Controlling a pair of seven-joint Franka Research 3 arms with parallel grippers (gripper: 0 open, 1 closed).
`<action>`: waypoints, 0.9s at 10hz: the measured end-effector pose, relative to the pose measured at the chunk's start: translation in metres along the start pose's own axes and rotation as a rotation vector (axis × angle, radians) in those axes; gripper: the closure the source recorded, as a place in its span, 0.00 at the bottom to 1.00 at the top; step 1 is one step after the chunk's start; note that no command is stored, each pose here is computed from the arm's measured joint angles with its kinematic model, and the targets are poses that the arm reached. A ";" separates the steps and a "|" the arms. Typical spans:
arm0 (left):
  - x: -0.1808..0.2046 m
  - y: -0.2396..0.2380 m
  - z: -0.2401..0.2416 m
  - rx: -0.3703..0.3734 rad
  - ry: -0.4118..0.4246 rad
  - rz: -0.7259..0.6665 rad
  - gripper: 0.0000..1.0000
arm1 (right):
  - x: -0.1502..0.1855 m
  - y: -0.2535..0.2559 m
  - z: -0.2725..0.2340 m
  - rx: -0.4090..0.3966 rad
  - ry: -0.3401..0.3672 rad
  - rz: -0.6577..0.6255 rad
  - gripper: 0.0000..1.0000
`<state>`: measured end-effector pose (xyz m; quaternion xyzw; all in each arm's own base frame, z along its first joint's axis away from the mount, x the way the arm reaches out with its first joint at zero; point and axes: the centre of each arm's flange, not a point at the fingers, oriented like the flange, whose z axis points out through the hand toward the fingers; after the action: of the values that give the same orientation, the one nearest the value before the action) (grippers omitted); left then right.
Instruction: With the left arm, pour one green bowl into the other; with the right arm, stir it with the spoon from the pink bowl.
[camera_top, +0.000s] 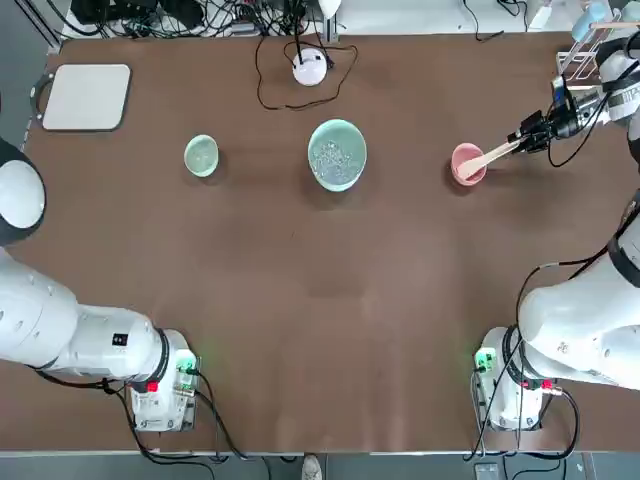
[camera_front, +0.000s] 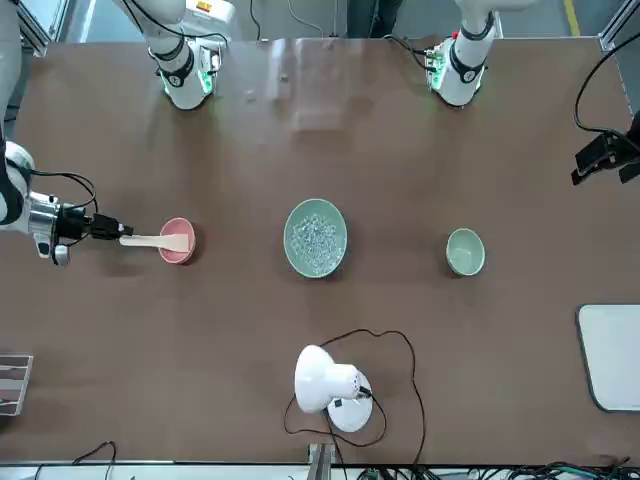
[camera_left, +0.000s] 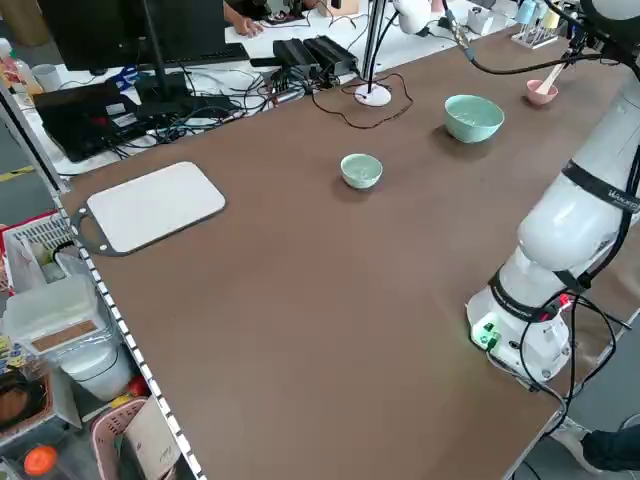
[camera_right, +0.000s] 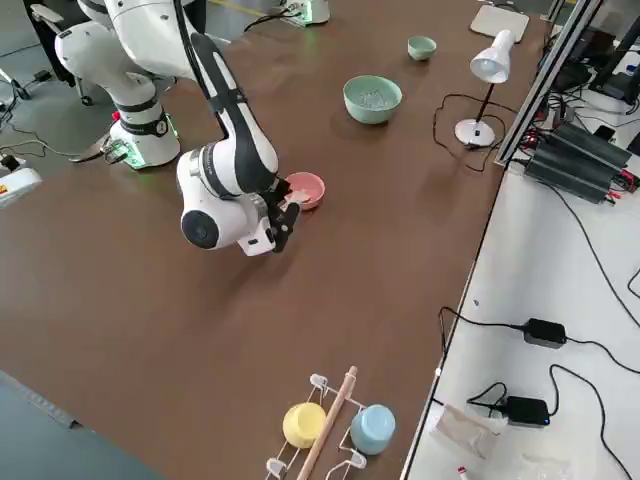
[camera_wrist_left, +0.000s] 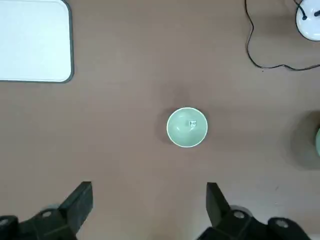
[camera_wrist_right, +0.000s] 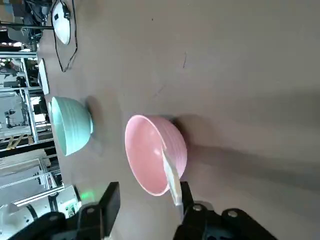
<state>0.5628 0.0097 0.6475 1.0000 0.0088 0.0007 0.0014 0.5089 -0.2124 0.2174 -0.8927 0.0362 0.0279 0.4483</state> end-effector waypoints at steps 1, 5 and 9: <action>0.000 0.000 0.000 0.000 0.000 0.000 0.00 | 0.002 0.002 0.001 -0.002 0.002 0.001 0.38; 0.000 0.000 0.000 0.000 0.000 0.000 0.00 | 0.004 0.002 0.002 -0.003 0.009 -0.001 0.03; 0.000 0.000 0.000 0.000 0.000 0.000 0.00 | 0.017 -0.009 -0.004 -0.018 0.020 -0.005 0.00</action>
<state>0.5628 0.0097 0.6475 1.0000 0.0088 0.0008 0.0014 0.5272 -0.2109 0.2257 -0.8970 0.0382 0.0182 0.4400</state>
